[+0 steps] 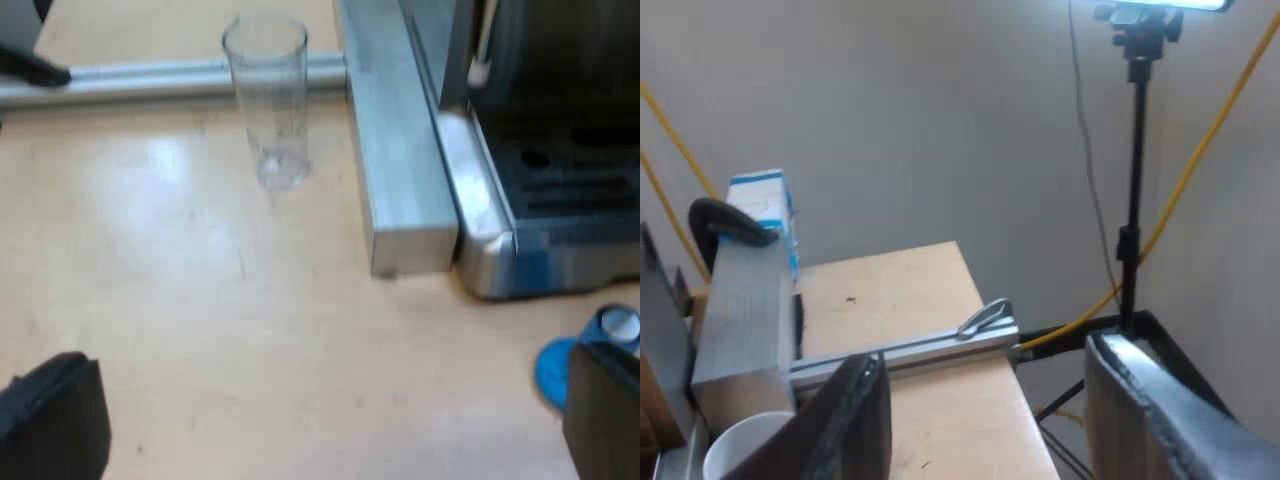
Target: Remove mug from coffee machine
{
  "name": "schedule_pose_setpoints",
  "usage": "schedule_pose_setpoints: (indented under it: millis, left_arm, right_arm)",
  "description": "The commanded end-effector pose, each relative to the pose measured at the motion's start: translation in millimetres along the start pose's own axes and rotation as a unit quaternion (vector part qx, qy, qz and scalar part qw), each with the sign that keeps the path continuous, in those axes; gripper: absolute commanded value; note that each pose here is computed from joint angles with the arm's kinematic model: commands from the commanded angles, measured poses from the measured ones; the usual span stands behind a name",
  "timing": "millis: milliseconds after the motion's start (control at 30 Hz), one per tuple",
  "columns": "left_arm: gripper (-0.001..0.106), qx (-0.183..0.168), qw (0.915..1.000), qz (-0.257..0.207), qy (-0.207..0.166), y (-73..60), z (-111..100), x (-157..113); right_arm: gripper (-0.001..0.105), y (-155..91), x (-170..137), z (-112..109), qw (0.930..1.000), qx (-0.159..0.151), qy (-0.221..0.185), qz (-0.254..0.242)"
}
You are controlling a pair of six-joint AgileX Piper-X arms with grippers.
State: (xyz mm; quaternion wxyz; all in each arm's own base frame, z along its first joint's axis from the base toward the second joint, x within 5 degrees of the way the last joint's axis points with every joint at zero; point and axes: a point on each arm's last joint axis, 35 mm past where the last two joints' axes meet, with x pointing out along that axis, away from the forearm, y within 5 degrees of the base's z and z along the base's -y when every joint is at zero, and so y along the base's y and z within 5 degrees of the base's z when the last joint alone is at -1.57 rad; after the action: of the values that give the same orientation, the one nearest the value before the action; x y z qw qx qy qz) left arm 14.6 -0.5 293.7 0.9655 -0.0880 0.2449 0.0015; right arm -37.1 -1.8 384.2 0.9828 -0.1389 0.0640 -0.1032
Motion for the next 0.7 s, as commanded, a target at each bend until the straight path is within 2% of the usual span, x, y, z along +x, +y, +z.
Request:
schedule_pose_setpoints:
  millis: [33,267,500,567,600,700]
  left_arm:
    - [0.093,0.002,0.9998,0.010,0.018,1.0,-2,-1]
    - [0.093,0.002,0.9997,0.002,0.024,0.6,-3,0]
    - [0.093,0.002,0.9997,-0.003,0.023,0.2,-3,0]
    - [0.093,0.002,1.0000,-0.002,0.005,-0.2,1,0]
    - [0.093,0.001,0.9996,-0.002,-0.027,-1.2,8,0]
    - [0.093,-0.001,0.9961,0.003,-0.088,-2.6,20,-2]
  right_arm:
    - [0.047,2,5,0,0.9999,-0.007,0.004,0.014]
    - [0.047,6,15,-8,0.9996,-0.008,0.019,0.020]
    - [0.047,15,36,-30,0.9973,-0.013,0.064,0.033]
    - [0.047,18,42,-36,0.9962,-0.015,0.076,0.039]
    - [0.047,21,48,-44,0.9947,-0.016,0.089,0.049]
    - [0.047,26,55,-54,0.9923,-0.017,0.105,0.065]
